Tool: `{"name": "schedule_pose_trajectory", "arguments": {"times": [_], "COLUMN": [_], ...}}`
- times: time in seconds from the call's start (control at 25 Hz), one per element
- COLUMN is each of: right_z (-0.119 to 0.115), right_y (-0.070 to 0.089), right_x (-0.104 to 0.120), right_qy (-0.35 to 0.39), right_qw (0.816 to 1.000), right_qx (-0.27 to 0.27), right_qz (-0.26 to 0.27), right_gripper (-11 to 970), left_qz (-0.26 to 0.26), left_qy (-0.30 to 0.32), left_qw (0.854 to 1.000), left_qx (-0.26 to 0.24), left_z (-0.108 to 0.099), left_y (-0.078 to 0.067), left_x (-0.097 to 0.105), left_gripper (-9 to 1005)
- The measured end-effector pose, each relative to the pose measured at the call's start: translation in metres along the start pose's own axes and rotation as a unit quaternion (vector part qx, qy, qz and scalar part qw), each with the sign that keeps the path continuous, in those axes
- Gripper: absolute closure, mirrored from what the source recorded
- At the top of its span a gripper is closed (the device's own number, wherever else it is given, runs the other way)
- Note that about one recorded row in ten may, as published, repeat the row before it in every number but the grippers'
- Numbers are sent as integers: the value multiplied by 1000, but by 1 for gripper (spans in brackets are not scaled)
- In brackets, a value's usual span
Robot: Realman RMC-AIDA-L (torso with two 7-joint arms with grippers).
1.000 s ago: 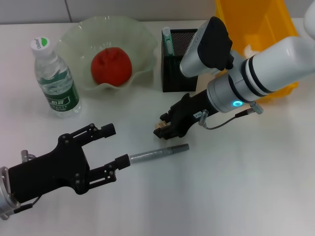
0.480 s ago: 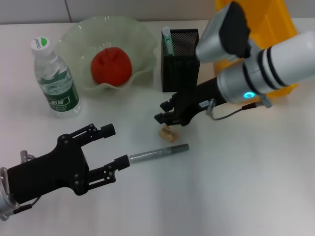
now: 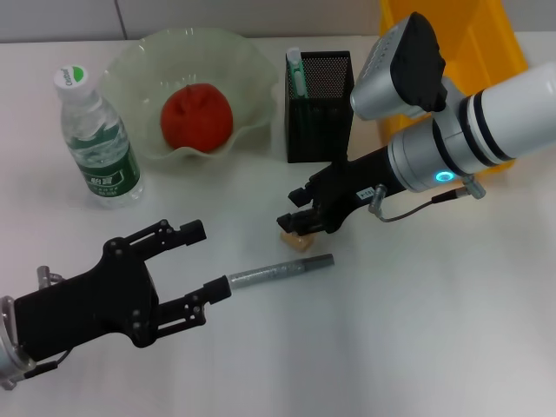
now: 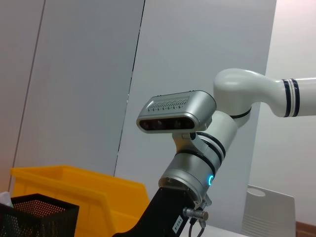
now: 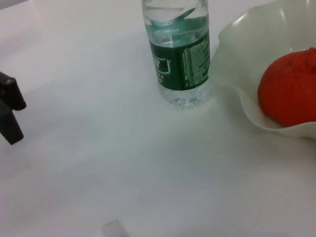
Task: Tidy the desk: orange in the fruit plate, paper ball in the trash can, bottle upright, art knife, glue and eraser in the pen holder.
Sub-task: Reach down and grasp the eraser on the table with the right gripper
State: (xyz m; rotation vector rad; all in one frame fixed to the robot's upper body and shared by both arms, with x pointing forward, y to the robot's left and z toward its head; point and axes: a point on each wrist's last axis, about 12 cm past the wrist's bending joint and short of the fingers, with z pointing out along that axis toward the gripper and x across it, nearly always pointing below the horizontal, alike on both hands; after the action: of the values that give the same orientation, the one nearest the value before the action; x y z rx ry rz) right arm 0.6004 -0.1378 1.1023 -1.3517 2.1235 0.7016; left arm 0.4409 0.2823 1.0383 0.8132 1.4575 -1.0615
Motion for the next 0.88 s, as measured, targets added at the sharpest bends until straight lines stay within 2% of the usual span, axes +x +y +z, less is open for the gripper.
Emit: {"name": "schedule_pose_trajectory", "arguments": {"times": [0.16,0.4,0.88], "right_z": [0,8,14], "right_y": [0,4,4], "right_x": [1,4,8], "right_qy": [1,21,29], "right_qw": [1000,1000,999], "right_qx": [0,-4,7], "right_qz": [-2,-14,-24], "right_gripper": [601,425,390], "left_qz": [0,-1,0], "left_qy": [0,-1,-4], "left_qw": [1000,1000,1000], "left_qx": [1,2,6], "left_z": [0,0,1], "left_y": [0,-1,-1], "left_x": [0,0,0], "left_gripper": [224,224,224]}}
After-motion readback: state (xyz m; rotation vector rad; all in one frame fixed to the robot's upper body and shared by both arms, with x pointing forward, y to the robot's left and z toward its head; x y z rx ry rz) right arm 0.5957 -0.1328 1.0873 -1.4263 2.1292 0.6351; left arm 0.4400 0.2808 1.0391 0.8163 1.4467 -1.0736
